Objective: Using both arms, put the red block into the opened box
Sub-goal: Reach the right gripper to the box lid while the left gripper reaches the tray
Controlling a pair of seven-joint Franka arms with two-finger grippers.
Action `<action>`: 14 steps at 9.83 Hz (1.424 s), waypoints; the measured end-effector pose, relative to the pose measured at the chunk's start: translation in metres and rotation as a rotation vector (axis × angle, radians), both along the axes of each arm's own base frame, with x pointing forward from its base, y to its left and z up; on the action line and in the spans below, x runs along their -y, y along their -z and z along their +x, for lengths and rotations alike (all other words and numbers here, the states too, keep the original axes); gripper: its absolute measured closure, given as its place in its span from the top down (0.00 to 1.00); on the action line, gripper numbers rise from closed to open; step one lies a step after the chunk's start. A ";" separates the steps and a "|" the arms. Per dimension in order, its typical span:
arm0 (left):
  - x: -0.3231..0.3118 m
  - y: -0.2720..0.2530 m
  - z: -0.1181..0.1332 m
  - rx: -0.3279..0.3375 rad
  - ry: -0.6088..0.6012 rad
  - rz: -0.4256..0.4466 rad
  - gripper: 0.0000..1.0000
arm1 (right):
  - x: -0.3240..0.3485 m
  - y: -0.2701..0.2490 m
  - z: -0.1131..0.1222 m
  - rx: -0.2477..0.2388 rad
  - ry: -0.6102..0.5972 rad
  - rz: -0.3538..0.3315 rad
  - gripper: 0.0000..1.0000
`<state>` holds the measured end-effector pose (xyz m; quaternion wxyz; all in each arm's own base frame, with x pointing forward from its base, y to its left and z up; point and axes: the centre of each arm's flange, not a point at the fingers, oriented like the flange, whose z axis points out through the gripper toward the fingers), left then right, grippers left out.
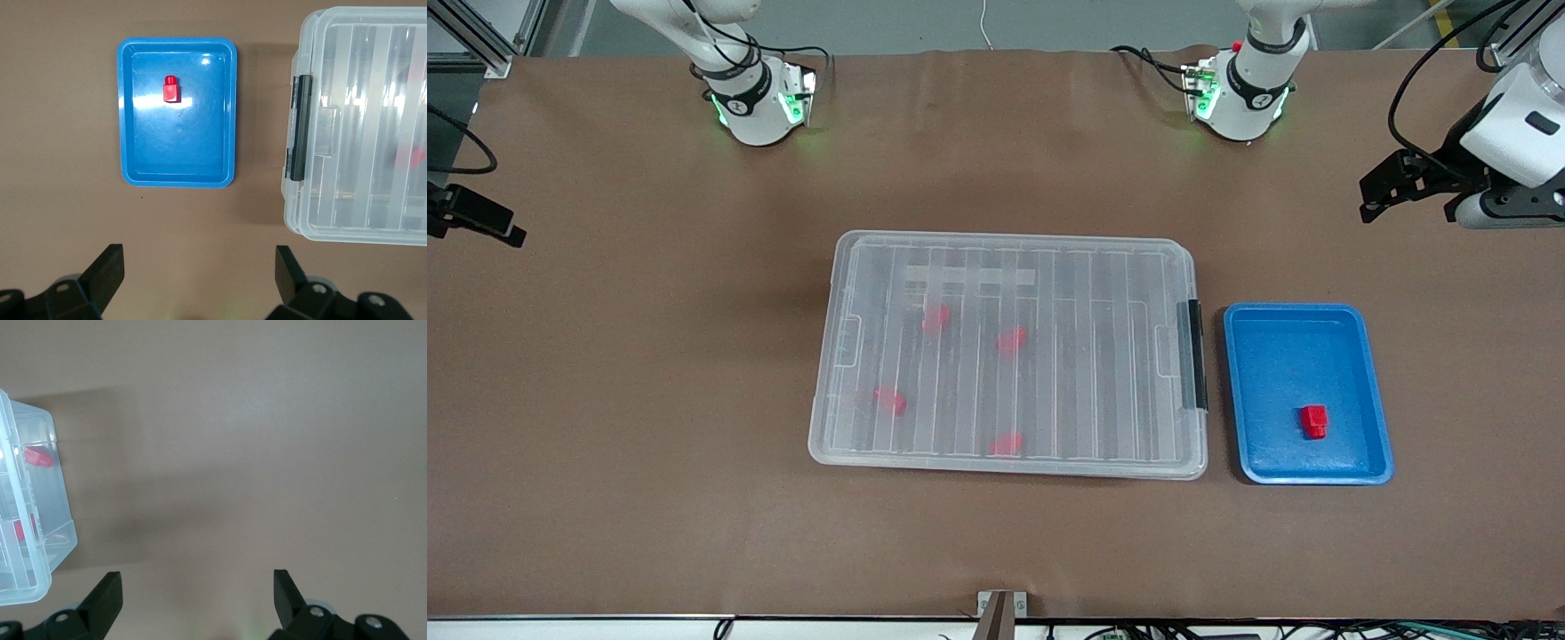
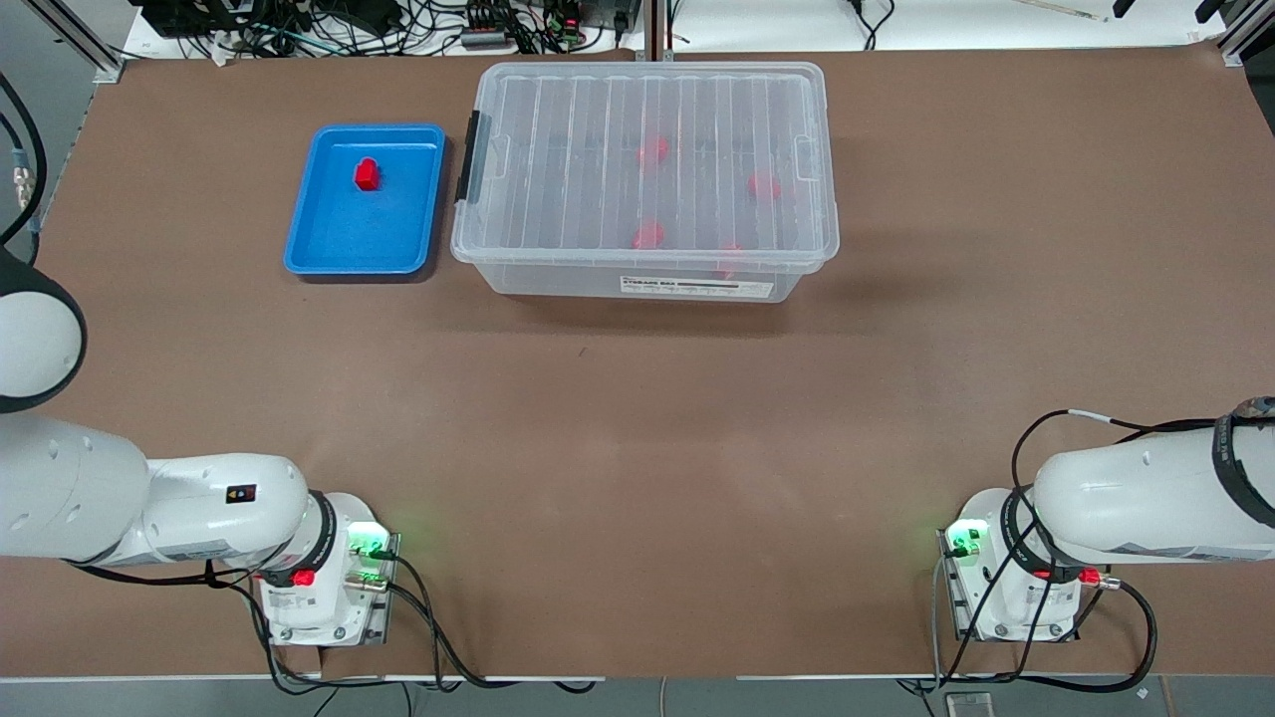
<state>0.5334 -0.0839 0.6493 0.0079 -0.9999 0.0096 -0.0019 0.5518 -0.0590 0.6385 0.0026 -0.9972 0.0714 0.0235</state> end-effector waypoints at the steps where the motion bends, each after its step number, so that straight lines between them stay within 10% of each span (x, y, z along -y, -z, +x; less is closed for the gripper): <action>1: 0.000 0.000 0.000 0.000 -0.001 0.000 1.00 | 0.000 0.000 0.000 0.000 0.000 0.000 1.00; 8: -0.042 0.075 0.050 -0.086 -0.070 -0.019 1.00 | -0.142 0.045 0.026 -0.014 -0.125 0.013 1.00; 14: -0.099 0.351 0.153 -0.106 -0.101 -0.017 1.00 | -0.278 0.233 0.074 -0.050 -0.234 -0.004 1.00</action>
